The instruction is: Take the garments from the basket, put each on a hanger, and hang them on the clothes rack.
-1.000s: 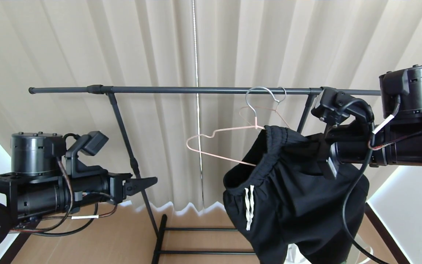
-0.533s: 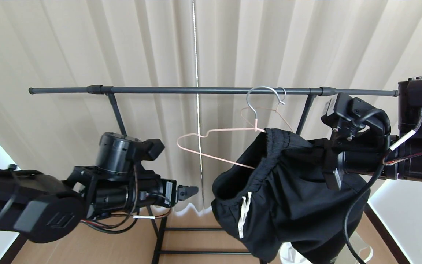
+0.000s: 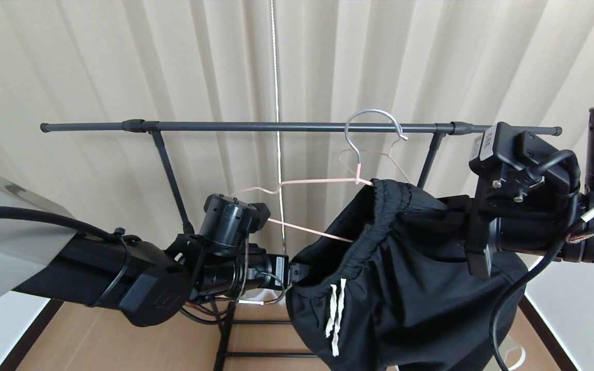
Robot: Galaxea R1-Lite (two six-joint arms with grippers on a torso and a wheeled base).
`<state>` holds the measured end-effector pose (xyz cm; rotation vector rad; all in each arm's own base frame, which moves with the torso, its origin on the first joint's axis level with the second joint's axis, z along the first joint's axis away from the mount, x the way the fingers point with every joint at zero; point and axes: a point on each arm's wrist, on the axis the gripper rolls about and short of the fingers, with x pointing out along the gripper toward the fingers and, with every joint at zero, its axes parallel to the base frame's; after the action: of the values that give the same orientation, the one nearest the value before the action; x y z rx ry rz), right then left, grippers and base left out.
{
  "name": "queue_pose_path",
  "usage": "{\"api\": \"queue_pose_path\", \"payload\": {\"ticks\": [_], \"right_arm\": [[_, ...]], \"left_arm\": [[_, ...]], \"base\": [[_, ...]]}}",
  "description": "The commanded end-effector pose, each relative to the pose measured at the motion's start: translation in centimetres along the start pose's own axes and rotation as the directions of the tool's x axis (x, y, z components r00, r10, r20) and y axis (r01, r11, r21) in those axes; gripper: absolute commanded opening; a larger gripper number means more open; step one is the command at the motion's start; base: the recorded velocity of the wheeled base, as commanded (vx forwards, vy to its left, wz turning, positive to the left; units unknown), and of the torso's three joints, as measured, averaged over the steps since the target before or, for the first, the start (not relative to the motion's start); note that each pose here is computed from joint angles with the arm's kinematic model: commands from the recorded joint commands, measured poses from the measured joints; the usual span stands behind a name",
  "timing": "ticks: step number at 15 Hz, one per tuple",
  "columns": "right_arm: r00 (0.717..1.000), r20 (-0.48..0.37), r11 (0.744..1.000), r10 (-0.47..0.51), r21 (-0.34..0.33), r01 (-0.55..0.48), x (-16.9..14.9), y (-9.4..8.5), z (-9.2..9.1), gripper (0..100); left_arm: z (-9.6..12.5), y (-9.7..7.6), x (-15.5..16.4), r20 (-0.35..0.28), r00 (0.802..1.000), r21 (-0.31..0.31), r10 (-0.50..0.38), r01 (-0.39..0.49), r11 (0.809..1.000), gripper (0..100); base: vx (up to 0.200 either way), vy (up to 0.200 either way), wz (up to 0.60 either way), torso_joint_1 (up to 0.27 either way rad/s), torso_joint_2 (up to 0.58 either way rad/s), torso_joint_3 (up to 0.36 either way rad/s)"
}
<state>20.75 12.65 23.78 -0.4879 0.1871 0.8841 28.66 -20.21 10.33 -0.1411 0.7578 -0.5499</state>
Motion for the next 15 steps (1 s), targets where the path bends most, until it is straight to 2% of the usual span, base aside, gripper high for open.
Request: {"api": "queue_pose_path", "payload": {"ticks": [1,2,5,7,10,11,15], "right_arm": [[1.000,0.016,1.000,-0.002,-0.007,0.002,-0.5,0.2,0.3,0],[1.000,0.023,1.000,-0.004,-0.009,0.004,-0.7,0.2,0.4,0],[1.000,0.005,1.000,-0.001,-0.002,0.001,-0.7,0.3,-0.1,0],[1.000,-0.026,1.000,-0.015,0.027,0.016,-1.1,0.2,-1.4,0],[0.998,-0.035,0.998,-0.043,0.044,0.045,-1.0,-0.1,-2.7,0],[0.998,-0.047,0.996,-0.053,0.069,0.056,-0.7,-0.1,-3.7,0],[0.998,-0.027,0.989,-0.063,0.134,0.066,-0.7,0.7,-6.0,0]], "left_arm": [[-0.3,0.0,0.8,-0.016,1.000,0.001,0.002,-0.002,1.000,100],[-0.5,0.1,1.3,-0.026,1.000,0.001,0.006,-0.006,1.000,0],[-0.9,-0.1,1.7,-0.031,0.999,0.010,0.032,-0.032,0.999,0],[-0.1,-0.2,1.0,0.038,0.998,0.013,0.055,-0.055,0.998,0],[0.5,-0.4,0.0,0.068,0.996,0.021,0.048,-0.050,0.999,0],[0.6,-0.5,-0.5,0.078,0.996,0.028,0.044,-0.047,0.999,0],[0.6,-0.3,-0.6,0.097,0.991,0.093,0.091,-0.100,0.991,0]], "base": [[0.000,0.000,0.00,0.000,0.00,0.000],[0.000,0.000,0.00,0.000,0.00,0.000],[0.000,0.000,0.00,0.000,0.00,0.000],[0.000,0.000,0.00,0.000,0.00,0.000],[0.000,0.000,0.00,0.000,0.00,0.000],[0.000,0.000,0.00,0.000,0.00,0.000],[0.000,0.000,0.00,0.000,0.00,0.000]]}}
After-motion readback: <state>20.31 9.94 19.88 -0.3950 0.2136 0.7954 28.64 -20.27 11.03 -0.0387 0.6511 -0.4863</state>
